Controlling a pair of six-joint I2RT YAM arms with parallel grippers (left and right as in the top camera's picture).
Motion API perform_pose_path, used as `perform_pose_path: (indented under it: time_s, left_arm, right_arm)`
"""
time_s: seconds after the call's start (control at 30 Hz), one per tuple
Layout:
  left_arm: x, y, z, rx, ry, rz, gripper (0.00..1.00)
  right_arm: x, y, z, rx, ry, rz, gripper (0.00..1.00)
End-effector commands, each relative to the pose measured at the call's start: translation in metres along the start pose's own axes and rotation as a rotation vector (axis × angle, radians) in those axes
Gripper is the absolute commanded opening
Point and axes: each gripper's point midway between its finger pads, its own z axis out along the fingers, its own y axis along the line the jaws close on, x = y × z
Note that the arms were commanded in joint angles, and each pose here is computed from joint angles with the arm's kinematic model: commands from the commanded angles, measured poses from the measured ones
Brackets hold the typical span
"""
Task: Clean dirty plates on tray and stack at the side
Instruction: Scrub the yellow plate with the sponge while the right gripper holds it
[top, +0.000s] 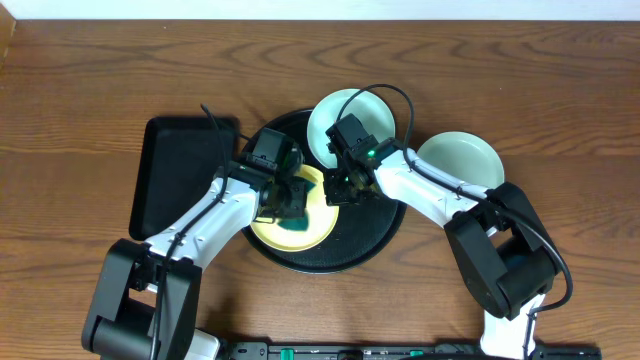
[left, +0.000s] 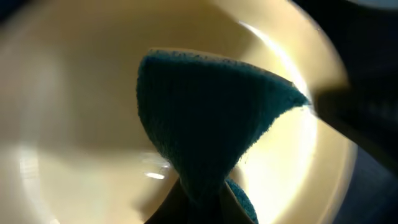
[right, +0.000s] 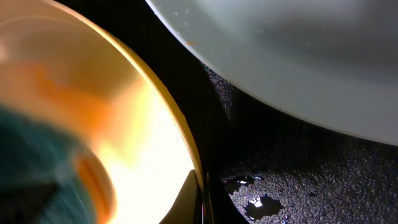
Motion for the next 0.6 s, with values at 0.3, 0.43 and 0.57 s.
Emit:
perform_pose_path:
  time_s: [0.3,0.43,0.57]
  left_arm:
    - [0.037,0.025,0.000,-0.130,0.136,-0.146,0.07]
    - [0.050,-0.018,-0.003,0.126,0.224,-0.058,0.07]
    - [0.037,-0.029,-0.002,0.189,0.174,-0.035,0.07]
  right_arm:
    - [-0.004,-0.001,0.004,0.000,0.000,0.015,0.01]
    - [-0.004,-0.001,0.004,-0.001,0.000,0.015,0.01]
    - [-0.004,0.000,0.004,-0.004,0.002,0.015,0.01]
